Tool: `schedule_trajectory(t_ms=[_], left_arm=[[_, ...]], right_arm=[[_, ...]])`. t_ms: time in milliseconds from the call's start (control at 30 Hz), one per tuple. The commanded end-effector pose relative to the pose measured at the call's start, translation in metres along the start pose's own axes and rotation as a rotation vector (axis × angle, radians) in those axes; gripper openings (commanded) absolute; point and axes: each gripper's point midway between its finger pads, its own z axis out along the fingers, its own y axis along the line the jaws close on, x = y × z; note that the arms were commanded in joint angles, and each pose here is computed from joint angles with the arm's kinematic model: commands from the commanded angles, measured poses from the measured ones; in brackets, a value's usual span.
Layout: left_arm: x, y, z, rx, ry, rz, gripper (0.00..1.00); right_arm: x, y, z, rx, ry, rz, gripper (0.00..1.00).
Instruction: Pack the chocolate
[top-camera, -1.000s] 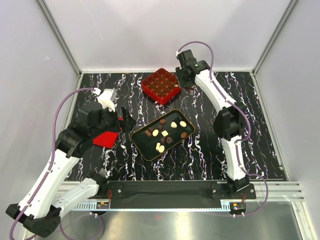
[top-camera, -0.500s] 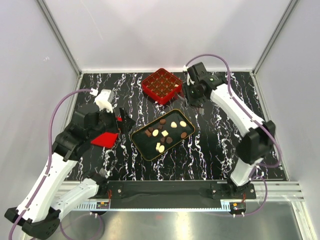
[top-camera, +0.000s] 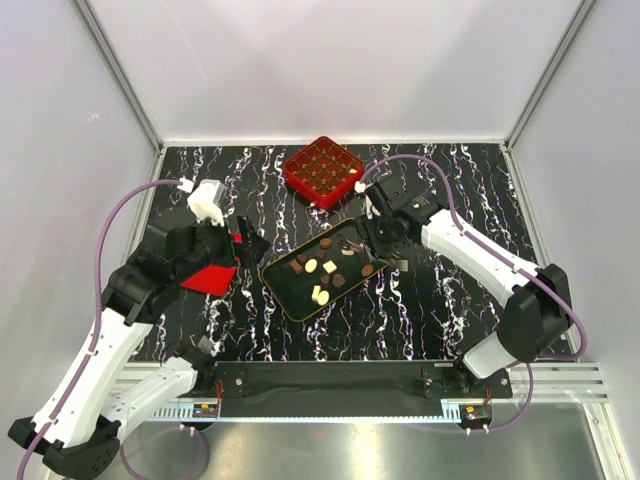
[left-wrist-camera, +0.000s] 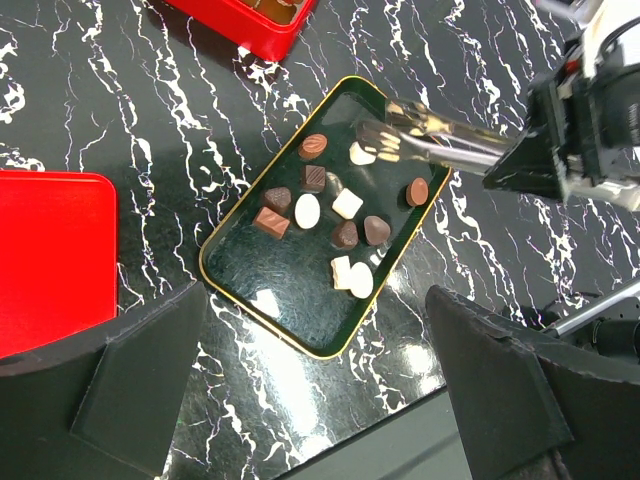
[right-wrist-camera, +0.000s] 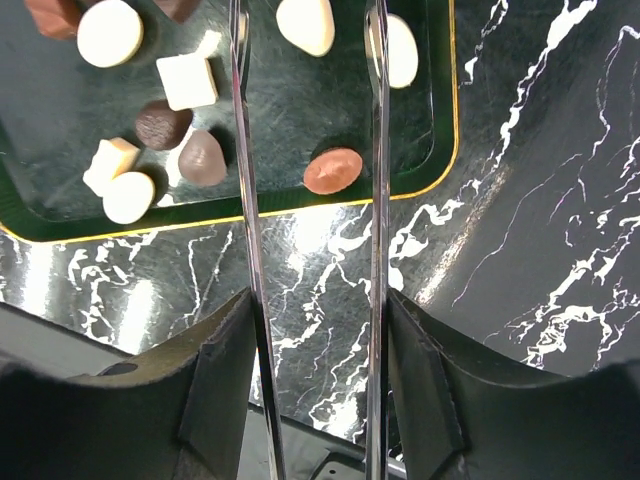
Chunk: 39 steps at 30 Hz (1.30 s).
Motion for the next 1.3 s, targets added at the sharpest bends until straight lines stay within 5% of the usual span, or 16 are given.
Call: schedule_trajectory(t_ms=[0,533,1267], left_arm=[[-0.013,-0.006,-0.009,0.021,-0.044,-0.009,0.99],[-0.012,-0.004,-0.006,0.014,-0.040,-0.005,0.99],[-0.020,-0.009,-0.010,0.029,-0.054,-0.008,0.99]], right_arm=[[-0.018,0.006,0.006,-0.006,-0.085,-0.032,0.58],[0.008,0.007,0.037,0.009,-0.006,-0.067,0.57],[0.026,0.007,0.022,0.012,0.037,-0.070,0.54]])
